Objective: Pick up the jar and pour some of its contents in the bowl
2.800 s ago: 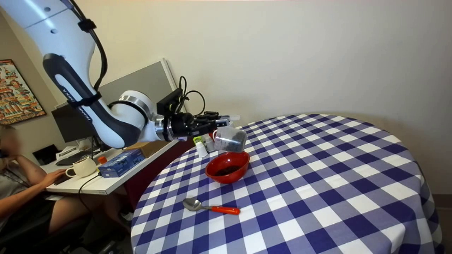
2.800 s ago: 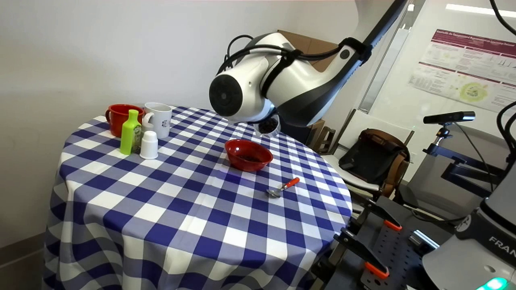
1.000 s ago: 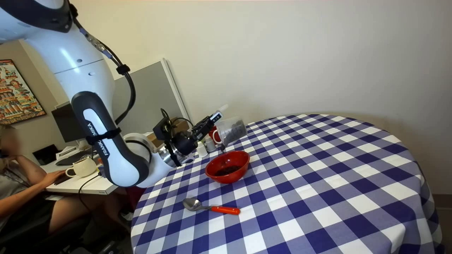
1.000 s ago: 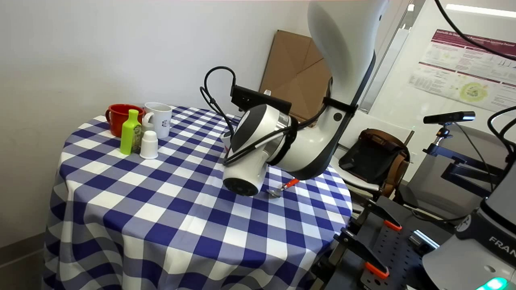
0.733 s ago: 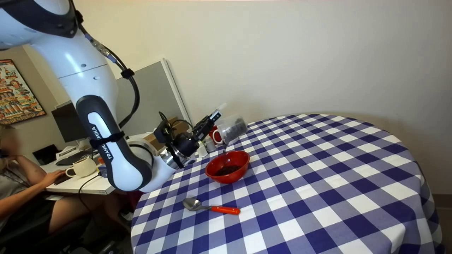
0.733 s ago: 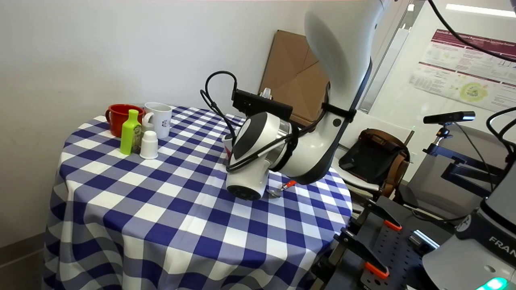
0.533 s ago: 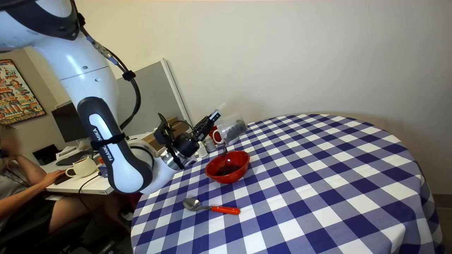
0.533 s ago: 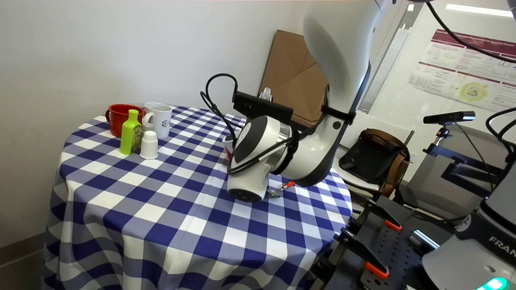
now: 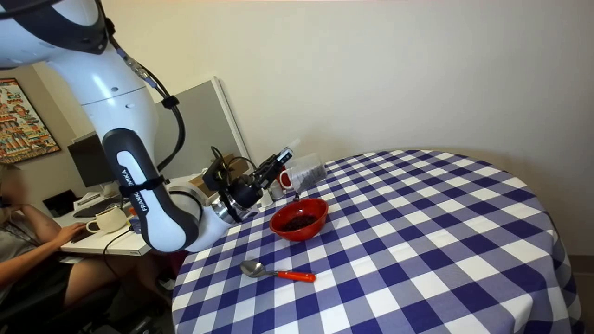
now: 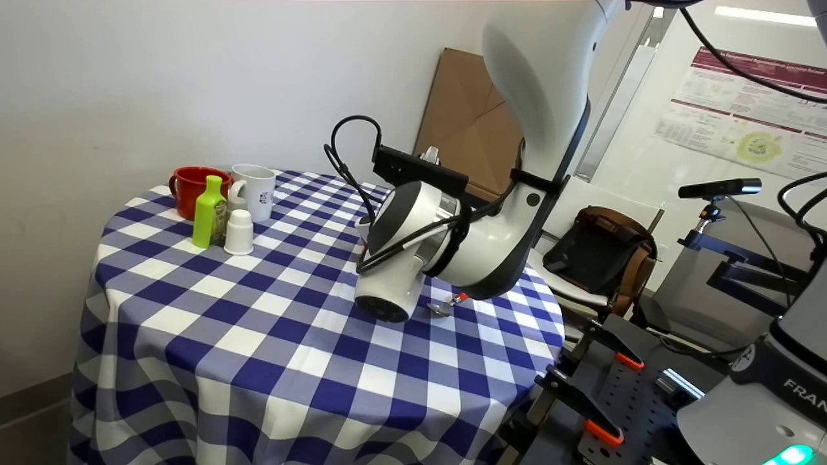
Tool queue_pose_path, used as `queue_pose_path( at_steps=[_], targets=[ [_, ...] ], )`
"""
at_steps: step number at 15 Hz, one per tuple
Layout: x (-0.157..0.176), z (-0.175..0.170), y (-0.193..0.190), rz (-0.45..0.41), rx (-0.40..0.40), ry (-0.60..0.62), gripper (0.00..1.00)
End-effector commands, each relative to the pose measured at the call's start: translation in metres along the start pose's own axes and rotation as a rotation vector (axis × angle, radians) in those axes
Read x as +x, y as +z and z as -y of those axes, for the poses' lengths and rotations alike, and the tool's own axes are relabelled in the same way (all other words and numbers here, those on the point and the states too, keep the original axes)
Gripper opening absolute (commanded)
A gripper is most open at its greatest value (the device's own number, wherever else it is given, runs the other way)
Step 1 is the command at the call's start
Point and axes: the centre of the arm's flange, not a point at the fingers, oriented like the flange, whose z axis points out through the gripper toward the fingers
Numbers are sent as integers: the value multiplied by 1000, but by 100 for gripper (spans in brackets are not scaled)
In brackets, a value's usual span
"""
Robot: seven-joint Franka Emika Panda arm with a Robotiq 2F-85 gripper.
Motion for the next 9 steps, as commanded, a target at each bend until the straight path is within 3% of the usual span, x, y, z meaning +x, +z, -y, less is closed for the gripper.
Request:
queue_pose_path(
  at_steps=[1,9],
  targets=[
    [1,-12,6,-59,123,16,8],
    [-8,-44,21,-191,465,143,8]
  ],
)
